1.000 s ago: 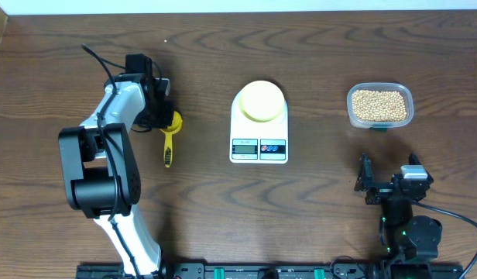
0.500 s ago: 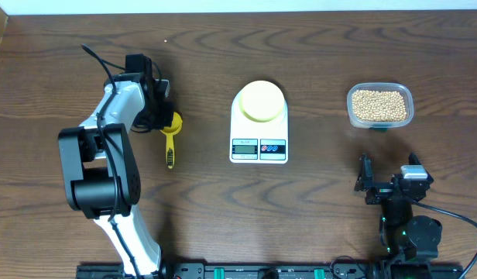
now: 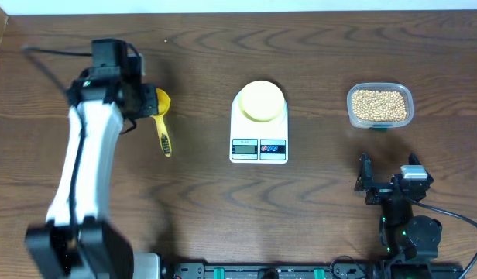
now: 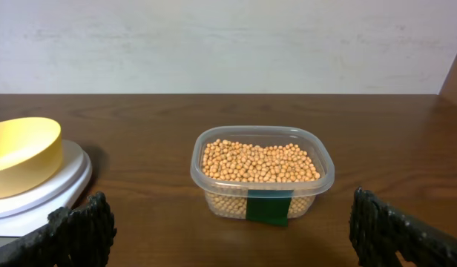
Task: Scoop item into bowl and weigh 50g on scale
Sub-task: 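Lift the yellow scoop with the left gripper and rotate it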
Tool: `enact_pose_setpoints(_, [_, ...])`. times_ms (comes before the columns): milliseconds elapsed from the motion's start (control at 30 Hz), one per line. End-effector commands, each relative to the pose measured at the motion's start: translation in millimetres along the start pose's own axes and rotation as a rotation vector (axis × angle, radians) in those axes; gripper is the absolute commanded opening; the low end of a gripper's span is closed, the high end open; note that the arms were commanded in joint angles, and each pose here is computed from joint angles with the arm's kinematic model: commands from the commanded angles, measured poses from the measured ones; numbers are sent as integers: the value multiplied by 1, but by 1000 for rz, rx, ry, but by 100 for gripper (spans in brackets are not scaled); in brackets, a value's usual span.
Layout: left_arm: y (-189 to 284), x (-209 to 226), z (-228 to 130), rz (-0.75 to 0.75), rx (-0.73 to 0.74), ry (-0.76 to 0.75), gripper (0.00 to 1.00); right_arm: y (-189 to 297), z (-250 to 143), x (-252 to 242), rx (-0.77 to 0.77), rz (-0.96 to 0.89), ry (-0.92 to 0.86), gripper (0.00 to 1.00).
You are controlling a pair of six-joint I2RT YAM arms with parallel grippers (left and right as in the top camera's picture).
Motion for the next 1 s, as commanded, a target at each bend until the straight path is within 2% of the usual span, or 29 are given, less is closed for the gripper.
enact_pose_setpoints(0, [32,2,-9,-4,-32,272,7,0,0,0,-2,-5,8,99])
enact_pose_setpoints(100, [61,6,-37,24,33,633,7,0,0,0,-1,-6,8,99])
enact_pose_setpoints(167, [70,8,-49,47,67,741,7,0,0,0,-2,-6,8,99])
enact_pose_setpoints(667, [84,11,-79,165,178,1233,7,0,0,0,-2,-5,8,99])
enact_pose_setpoints(800, [84,5,-81,113,242,1294,7,0,0,0,-2,-6,8,99])
enact_pose_setpoints(967, [85,0,-81,75,279,1301,8,0,0,0,-1,-6,8,99])
Point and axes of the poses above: each gripper's point midway between its finger pads, its own y axis back along the fingers, its own x axis along the line the jaws close on, z = x × y, the point moved 9 cm from there along y, back along the fingers, and after that the axes turned 5 degrees about y, right-handed, at the moved point
